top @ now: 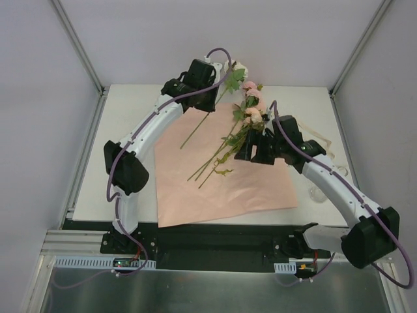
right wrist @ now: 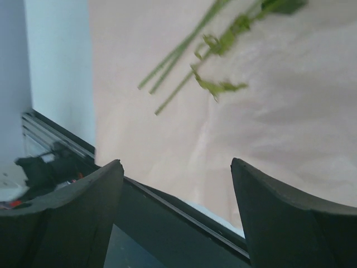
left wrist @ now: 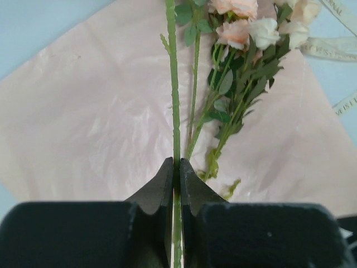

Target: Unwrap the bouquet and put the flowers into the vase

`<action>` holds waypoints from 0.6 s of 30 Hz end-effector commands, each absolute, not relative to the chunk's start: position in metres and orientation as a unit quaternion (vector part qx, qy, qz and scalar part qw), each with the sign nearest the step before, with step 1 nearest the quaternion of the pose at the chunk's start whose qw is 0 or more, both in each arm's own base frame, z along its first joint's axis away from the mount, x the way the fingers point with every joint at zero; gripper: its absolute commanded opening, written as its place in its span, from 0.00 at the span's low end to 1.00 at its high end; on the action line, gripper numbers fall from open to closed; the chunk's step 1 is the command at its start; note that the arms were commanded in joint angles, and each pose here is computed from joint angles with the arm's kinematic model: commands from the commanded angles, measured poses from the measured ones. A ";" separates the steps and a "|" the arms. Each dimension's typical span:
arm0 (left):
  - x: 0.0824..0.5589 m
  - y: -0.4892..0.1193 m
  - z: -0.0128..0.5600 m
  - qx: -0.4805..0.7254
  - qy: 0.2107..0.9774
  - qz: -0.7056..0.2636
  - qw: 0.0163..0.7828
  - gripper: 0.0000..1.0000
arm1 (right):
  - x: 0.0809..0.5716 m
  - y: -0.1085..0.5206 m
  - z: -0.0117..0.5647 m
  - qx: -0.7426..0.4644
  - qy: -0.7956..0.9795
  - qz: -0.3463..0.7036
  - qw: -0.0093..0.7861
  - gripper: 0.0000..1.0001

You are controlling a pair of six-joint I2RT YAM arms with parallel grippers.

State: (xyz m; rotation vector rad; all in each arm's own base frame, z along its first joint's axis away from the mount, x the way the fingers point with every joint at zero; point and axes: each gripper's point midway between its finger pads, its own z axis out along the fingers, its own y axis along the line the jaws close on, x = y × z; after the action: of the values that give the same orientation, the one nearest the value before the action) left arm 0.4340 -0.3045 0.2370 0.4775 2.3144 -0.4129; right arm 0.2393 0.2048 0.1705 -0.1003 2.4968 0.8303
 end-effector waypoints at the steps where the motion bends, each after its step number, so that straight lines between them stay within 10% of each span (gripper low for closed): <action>1: 0.398 -0.293 0.260 0.154 0.902 -0.190 0.355 0.00 | 0.291 0.243 0.232 0.014 0.885 0.377 0.272 0.80; 18: 0.269 -0.263 0.190 0.141 0.906 -0.293 0.270 0.00 | 0.376 0.329 0.165 0.203 0.858 0.450 0.141 0.74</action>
State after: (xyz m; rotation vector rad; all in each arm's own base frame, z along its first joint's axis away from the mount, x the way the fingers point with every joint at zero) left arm 0.2784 -0.2516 0.1747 0.3532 2.5304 -0.6523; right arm 0.3797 0.2994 0.1523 0.5866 2.5250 1.1603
